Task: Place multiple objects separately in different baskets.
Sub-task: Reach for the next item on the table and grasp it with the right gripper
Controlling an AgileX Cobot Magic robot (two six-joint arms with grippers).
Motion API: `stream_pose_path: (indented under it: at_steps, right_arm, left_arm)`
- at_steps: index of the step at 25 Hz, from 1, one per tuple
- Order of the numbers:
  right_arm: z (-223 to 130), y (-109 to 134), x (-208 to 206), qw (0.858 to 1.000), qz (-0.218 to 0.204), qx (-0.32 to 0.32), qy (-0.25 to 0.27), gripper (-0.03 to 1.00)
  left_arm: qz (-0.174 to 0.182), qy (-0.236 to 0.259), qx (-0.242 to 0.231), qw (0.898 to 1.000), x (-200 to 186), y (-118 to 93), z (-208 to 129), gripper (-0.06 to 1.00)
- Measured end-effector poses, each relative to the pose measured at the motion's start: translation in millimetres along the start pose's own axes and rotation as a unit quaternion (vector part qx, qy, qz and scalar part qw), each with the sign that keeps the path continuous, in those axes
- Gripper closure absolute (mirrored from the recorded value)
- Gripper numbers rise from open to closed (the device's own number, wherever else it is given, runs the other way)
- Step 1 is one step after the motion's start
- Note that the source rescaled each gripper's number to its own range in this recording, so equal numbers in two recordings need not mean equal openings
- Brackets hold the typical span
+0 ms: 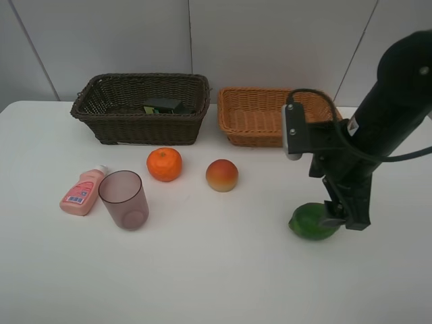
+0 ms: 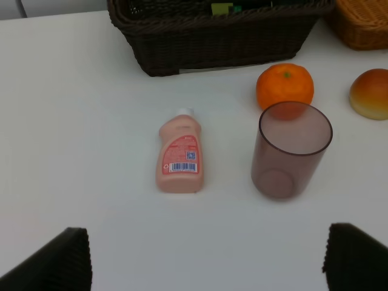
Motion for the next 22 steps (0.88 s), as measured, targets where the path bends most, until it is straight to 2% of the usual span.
stream_pose_path:
  at_steps: [8, 22]
  right_arm:
    - [-1, -8, 30, 1.000, 0.018, 0.003, 0.017, 0.11]
    - [-3, -5, 58, 0.998, 0.052, -0.007, 0.047, 0.11]
  left_arm:
    - [0.000, 0.000, 0.000, 1.000, 0, 0, 0, -0.05]
    - [0.000, 0.000, 0.000, 1.000, 0, 0, 0, -0.05]
Point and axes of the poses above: a point on each arm's last joint axis where the gripper is mounted, x pointing out along that axis toward the gripper, y along the wrist's bending axis when the last joint is at zero, z = x × y, the point moved 3 cm from there along x, pointing out along that axis toward the gripper, and after that the axes turned 1 degree about x, right-handed, at the moved point
